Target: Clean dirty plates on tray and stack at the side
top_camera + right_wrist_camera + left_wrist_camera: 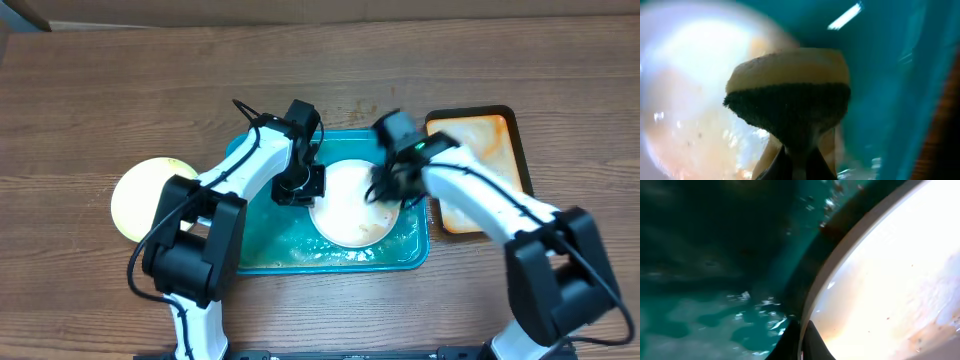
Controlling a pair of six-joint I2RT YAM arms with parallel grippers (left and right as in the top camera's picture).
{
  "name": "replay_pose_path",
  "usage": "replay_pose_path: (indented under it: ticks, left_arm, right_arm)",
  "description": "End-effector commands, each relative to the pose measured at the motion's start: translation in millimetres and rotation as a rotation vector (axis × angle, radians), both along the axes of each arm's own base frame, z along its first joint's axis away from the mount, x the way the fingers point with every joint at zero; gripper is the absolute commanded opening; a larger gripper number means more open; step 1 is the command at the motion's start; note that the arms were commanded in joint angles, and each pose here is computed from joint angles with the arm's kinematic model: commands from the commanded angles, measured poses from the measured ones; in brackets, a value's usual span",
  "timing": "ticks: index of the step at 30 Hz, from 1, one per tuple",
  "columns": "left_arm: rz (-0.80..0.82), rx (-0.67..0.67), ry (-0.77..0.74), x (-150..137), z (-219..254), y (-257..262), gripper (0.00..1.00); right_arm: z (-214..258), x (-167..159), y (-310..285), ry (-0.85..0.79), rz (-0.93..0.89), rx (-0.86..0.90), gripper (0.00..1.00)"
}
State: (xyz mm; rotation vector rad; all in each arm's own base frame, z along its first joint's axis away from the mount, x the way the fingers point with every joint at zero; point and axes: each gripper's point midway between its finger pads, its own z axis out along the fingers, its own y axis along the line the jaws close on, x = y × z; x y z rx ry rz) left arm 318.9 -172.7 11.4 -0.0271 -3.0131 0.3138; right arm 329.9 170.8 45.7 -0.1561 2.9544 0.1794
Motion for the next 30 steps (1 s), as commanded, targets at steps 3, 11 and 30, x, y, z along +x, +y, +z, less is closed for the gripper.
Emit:
replay_pose_path:
  ticks: [3,11,30]
  left_arm:
    - [0.039,0.133,-0.182,19,47,36,0.04]
    - [0.052,0.337,-0.312,21,88,77,0.04]
    - [-0.125,0.127,-0.305,7,102,41,0.04]
  right_arm:
    - [85,44,-48,-0.228,-0.163,0.051,0.04]
    - [70,31,-134,-0.124,-0.363,-0.008,0.04]
    - [62,21,-155,-0.069,-0.418,-0.026,0.04]
